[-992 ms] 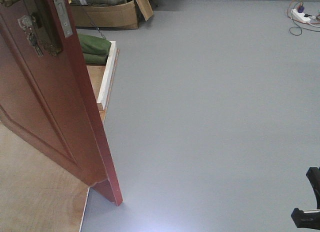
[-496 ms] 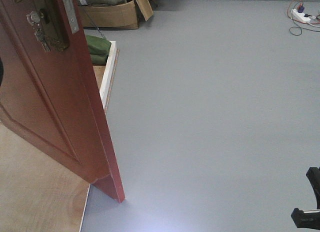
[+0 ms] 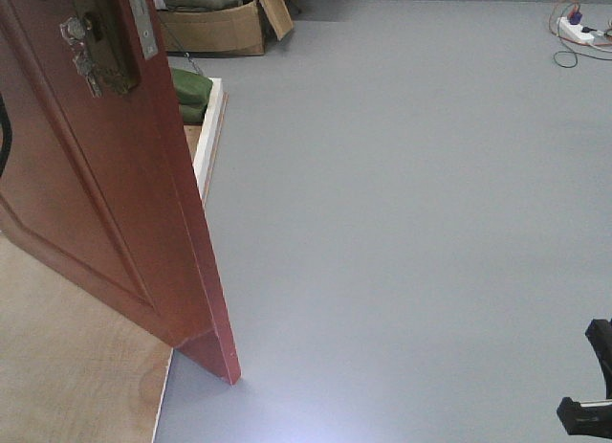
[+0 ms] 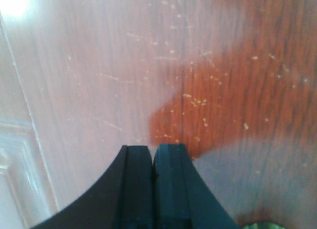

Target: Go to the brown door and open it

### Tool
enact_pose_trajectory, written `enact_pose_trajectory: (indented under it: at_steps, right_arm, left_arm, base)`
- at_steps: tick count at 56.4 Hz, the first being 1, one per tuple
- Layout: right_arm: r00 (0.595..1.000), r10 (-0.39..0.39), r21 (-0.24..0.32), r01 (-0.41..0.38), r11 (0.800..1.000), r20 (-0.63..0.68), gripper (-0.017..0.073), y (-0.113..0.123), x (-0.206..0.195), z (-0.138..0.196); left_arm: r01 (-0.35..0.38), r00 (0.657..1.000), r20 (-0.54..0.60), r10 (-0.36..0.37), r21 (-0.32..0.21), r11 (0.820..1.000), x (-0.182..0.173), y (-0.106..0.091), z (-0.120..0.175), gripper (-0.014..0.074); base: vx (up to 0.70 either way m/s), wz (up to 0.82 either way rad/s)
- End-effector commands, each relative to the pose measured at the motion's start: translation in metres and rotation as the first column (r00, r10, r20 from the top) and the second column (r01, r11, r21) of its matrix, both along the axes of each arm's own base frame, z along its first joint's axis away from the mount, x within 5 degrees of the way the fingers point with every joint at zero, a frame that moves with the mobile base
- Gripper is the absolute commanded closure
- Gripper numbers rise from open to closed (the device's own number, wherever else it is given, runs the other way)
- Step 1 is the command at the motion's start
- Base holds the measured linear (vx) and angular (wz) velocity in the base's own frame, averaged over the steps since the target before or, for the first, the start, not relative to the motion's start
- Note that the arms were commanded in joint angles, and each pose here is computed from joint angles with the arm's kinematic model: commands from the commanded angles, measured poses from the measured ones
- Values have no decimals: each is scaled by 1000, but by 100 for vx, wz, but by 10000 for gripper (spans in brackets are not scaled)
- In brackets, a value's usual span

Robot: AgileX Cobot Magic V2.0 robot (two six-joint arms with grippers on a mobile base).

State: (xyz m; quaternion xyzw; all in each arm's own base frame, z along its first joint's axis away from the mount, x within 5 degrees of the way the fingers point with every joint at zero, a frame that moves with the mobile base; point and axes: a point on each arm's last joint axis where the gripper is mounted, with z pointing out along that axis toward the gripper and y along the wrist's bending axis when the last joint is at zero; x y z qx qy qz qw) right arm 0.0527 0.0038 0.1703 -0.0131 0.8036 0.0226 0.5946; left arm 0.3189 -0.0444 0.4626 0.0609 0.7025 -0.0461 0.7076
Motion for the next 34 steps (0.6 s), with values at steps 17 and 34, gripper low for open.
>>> enact_pose_trajectory:
  at_steps: [17,34]
  right_arm:
    - [997,-5,-6,5,1000,77,559,-1,2,5]
    - [997,-5,-6,5,1000,77,559,-1,2,5]
  left_arm:
    - [-4,991,132,8,-27,1000,-14,2,27,600]
    - [-4,991,132,8,-27,1000,-14,2,27,600]
  base:
    - [0,0]
    - [1,0]
